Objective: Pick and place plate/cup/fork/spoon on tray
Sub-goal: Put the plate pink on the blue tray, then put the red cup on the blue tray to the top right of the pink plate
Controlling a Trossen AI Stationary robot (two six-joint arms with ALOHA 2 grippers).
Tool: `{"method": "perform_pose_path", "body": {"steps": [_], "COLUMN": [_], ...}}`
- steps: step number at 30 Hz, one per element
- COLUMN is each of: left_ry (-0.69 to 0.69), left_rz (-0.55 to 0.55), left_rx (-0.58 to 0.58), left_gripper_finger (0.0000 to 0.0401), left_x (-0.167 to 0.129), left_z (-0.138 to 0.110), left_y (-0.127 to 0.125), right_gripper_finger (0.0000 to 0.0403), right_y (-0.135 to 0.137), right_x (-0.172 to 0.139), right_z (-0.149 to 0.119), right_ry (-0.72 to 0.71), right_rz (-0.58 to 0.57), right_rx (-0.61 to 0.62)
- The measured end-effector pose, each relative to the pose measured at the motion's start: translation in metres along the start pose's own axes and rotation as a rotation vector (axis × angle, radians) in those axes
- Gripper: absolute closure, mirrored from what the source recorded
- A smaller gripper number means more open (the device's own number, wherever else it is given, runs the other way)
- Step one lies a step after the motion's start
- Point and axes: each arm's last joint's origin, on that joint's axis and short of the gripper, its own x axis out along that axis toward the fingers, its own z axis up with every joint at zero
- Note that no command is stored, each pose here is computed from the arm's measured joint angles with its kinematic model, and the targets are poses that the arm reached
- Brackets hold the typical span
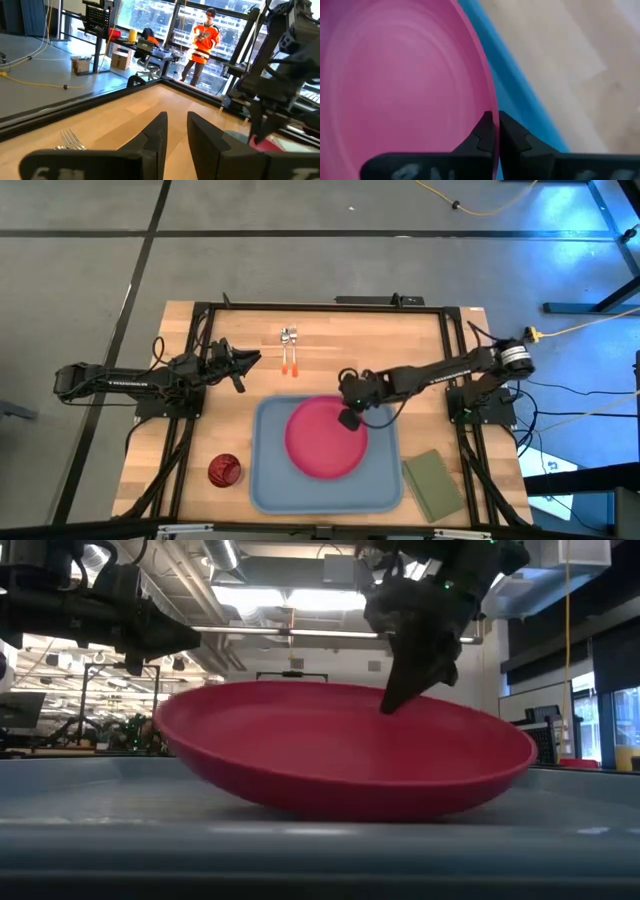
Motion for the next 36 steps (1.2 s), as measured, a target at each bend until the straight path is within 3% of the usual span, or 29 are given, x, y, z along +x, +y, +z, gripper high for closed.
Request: {"method": "perform_pose_path", "body": {"steps": [11,17,36], "left_ry": [-0.002,-0.002,-0.002], "left_rz": [0.002,0.002,0.003], "left_rx": [-0.001,-0.001,-0.002], "left_gripper_finger": [0.0335,0.0335,0.0335], "left_x": [0.0,0.0,0.0], "left_z": [0.0,0.0,0.0], "left_y": [0.0,0.0,0.0], "right_gripper_finger": [0.0388,0.0365,0.0359], "right_y": [0.017,0.017,0.008], "right_x": [0.024,0.025,0.024], "right_z": [-0.015,-0.016,-0.013], "right_ry": [0.093,0.111,0.122], "right_rz": [0.066,0.078,0.058], "right_rx": [0.056,0.084,0.075]}}
